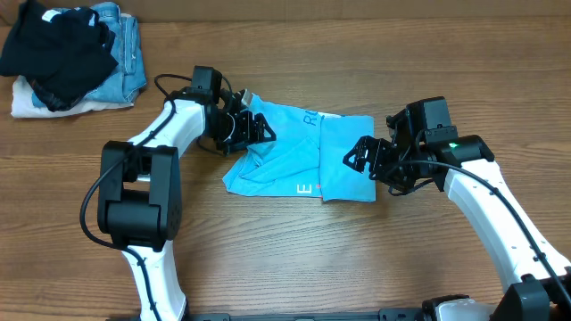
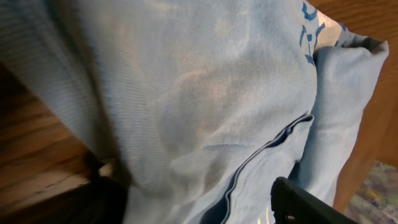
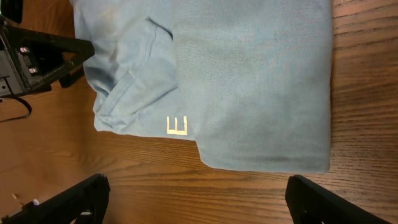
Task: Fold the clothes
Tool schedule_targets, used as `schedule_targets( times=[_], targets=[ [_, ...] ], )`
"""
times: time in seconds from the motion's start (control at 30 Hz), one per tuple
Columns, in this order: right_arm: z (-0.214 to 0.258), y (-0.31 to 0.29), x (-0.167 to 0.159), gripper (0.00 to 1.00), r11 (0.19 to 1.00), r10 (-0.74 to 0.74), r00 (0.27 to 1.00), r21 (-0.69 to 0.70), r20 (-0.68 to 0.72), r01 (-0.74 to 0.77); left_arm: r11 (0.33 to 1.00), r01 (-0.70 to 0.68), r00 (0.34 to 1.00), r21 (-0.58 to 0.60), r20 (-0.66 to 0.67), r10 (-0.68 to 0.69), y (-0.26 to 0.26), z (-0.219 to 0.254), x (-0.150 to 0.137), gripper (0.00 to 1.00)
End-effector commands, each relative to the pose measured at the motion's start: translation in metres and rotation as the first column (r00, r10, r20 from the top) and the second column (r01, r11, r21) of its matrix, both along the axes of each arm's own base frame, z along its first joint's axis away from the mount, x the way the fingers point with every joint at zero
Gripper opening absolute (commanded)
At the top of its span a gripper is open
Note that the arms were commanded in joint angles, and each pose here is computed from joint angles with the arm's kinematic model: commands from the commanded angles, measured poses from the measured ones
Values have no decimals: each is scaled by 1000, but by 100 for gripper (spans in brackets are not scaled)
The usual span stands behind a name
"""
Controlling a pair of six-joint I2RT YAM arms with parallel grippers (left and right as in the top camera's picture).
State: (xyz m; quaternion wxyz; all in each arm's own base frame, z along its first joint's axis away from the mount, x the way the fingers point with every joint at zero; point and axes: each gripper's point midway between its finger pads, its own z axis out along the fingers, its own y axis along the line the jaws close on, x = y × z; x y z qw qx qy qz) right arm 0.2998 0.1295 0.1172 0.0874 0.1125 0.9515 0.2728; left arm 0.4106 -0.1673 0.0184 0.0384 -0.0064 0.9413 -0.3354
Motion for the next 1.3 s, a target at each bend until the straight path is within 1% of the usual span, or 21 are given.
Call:
schedule_targets(
  times=[0.0, 0.1, 0.13, 0.17, 0.27, 0.4, 0.47, 0.7, 0.8, 0.93, 1.07, 1.17, 1.27],
  targets=[
    [2, 0, 0, 95, 1000, 6, 1000, -6, 15, -6, 996, 2, 994, 90, -108, 8, 5, -44, -26, 69],
    [2, 0, 0, 95, 1000, 6, 1000, -6, 15, -6, 991, -27, 993, 133, -109, 42, 11, -48, -23, 42],
    [2, 0, 0, 95, 1000, 6, 1000, -6, 15, -6, 988, -36, 992, 147, -111, 53, 14, -49, -23, 35],
    [2, 0, 0, 95, 1000, 6, 1000, -6, 15, -6, 986, -44, 992, 160, -114, 62, 15, -50, -23, 25],
    [2, 0, 0, 95, 1000, 6, 1000, -7, 16, -6, 984, -48, 991, 169, -116, 68, 18, -51, -23, 4],
    [2, 0, 0, 95, 1000, 6, 1000, -7, 15, -6, 979, -65, 987, 196, -135, 93, 29, -52, -24, 4],
    [2, 0, 0, 95, 1000, 6, 1000, -7, 15, -6, 969, -84, 981, 234, -150, 121, 43, -54, -25, 4],
    [1, 0, 0, 95, 1000, 22, 999, -11, 24, -22, 891, -163, 942, 423, -201, 268, 114, -57, -33, 4],
    [2, 0, 0, 95, 1000, 22, 999, -11, 25, -22, 869, -182, 930, 460, -207, 304, 141, -51, -32, 4],
    [1, -2, 0, 95, 1000, 18, 999, -22, 26, -18, 865, -208, 922, 456, -203, 329, 168, -33, -24, 4],
    [-2, -7, 2, 96, 998, 5, 999, -57, 31, -4, 860, -215, 924, 462, -188, 332, 181, -7, -12, 4],
    [-2, -8, 3, 96, 998, 4, 999, -60, 33, -2, 846, -214, 930, 488, -164, 330, 184, 15, -2, 4],
    [-3, -10, 4, 96, 997, -2, 999, -74, 37, 5, 813, -231, 928, 535, -129, 349, 185, 40, 7, 4]
  ],
)
